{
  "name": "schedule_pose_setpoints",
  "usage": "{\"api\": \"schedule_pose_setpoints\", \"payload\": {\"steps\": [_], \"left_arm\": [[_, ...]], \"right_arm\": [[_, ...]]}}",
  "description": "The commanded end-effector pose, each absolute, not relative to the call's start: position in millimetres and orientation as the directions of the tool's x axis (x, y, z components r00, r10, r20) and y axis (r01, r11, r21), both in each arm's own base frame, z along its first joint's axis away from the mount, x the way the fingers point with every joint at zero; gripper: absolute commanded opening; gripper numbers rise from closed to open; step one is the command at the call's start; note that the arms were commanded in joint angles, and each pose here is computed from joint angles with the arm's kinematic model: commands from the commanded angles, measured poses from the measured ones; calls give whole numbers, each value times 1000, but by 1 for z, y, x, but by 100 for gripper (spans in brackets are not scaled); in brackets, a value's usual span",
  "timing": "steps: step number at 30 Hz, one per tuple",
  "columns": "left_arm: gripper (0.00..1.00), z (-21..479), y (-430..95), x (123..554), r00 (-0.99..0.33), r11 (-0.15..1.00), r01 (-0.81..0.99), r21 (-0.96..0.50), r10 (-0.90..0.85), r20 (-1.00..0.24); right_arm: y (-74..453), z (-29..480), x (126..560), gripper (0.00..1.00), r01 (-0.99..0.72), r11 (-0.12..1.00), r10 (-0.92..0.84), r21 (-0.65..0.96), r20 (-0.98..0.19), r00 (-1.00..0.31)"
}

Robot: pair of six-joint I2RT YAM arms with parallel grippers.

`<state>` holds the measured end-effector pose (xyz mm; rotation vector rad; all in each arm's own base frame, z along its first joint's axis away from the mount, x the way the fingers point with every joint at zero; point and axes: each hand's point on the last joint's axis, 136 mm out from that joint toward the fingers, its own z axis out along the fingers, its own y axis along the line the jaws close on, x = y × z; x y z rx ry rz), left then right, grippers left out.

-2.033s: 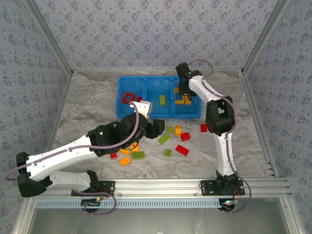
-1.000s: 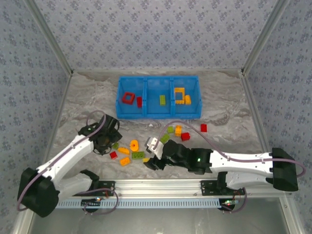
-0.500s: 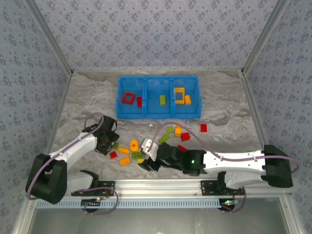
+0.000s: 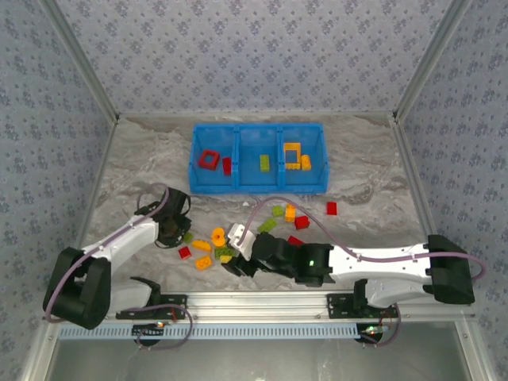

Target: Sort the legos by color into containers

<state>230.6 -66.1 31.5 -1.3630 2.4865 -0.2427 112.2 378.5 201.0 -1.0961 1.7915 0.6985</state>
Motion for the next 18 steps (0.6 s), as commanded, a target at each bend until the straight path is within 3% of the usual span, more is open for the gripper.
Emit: {"api": "schedule_pose_setpoints", "payload": {"steps": [1,9,18], "left_arm": [[32,61,-63,242,-513,565,-756,-331,-825,-236],[31,169,-117,286,-655,792,-445,-419,-606,-451],[31,216,-228,342,-771,943,-93,-318,-271,-576]], "right_arm": [[369,230,128,57,-850,526,-322,4,-924,-204],[314,299,170,57,-694,720,-125,-1,-984,-129],[267,327,204,57,-495,869,-43,18,-993,-110]]}}
